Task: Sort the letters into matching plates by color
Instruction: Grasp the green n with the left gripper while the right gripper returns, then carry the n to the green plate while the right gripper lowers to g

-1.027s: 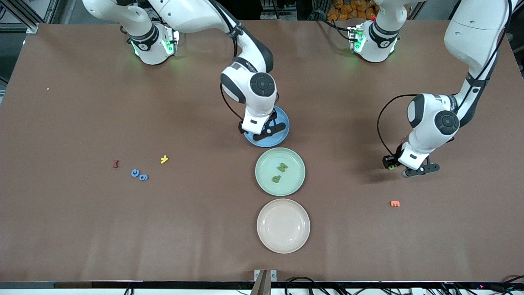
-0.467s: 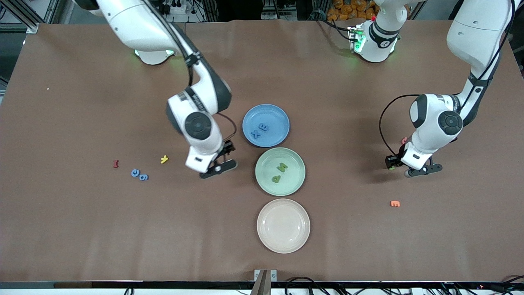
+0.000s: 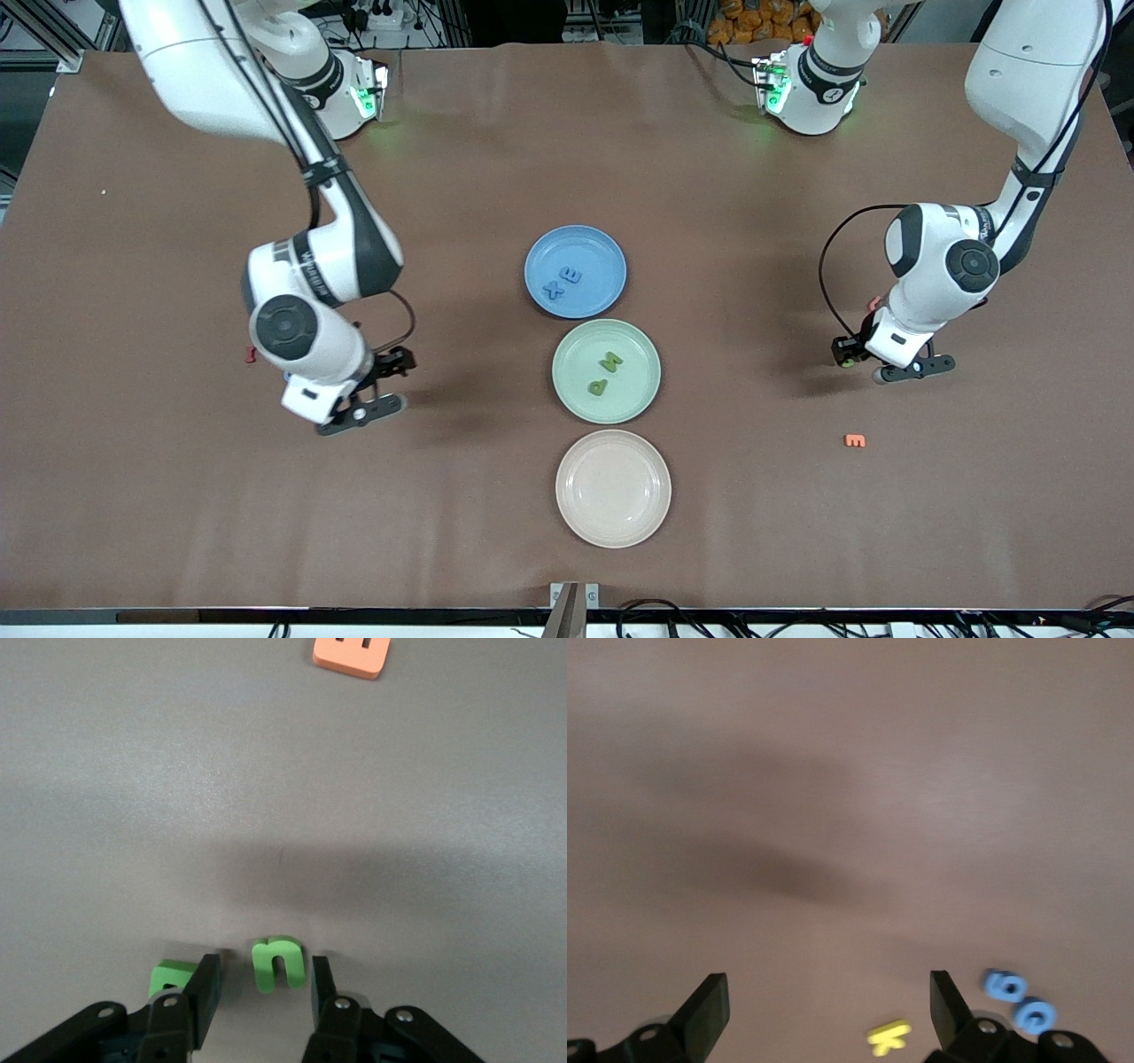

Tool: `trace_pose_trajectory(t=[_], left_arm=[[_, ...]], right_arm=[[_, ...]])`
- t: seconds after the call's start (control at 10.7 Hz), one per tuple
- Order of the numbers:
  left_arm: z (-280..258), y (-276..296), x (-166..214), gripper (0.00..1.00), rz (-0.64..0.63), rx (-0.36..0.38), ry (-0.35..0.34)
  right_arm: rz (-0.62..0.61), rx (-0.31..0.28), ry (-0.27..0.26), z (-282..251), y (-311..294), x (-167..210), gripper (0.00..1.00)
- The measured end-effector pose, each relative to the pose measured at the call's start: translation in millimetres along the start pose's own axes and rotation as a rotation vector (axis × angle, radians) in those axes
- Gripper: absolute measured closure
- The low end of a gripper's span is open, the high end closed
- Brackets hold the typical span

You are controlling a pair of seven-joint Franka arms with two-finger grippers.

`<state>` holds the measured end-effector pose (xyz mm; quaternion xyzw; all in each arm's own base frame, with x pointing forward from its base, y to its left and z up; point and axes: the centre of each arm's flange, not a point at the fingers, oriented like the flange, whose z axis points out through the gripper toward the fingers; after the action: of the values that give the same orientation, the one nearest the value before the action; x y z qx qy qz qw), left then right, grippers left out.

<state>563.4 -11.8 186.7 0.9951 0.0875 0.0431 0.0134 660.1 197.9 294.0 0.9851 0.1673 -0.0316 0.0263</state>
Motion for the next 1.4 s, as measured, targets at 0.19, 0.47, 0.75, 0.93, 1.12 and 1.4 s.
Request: trace_pose_trajectory(t=[0.19,0.47,0.75,0.93,1.12,1.4], left_arm=[[0,0,0,0.5,0.0,0.0,0.0],[1,1,0,0.51,0.001,-0.001,-0.001],[1,1,0,0.51,0.002,-0.001,-0.002],[2,2,0,0.51,0.003,-0.001,-0.002],[2,3,0,0.51,0.004,-0.001,-0.002],[2,3,1,0.52,0.005,-0.002,0.0]], right_arm=[[0.036,-0.006,0.031,4,51,-1,0.0],[0.093,-0.01,0.052,13,106,-7,0.0],[0.147,-0.014,0.12,39,147,-21,0.0],[0.164,-0.011,0.115,59,157,-33,0.0],[0.171,-0.007,0.099,67,160,-39,0.0],[0.182,-0.001,0.095,70,161,-42,0.0]])
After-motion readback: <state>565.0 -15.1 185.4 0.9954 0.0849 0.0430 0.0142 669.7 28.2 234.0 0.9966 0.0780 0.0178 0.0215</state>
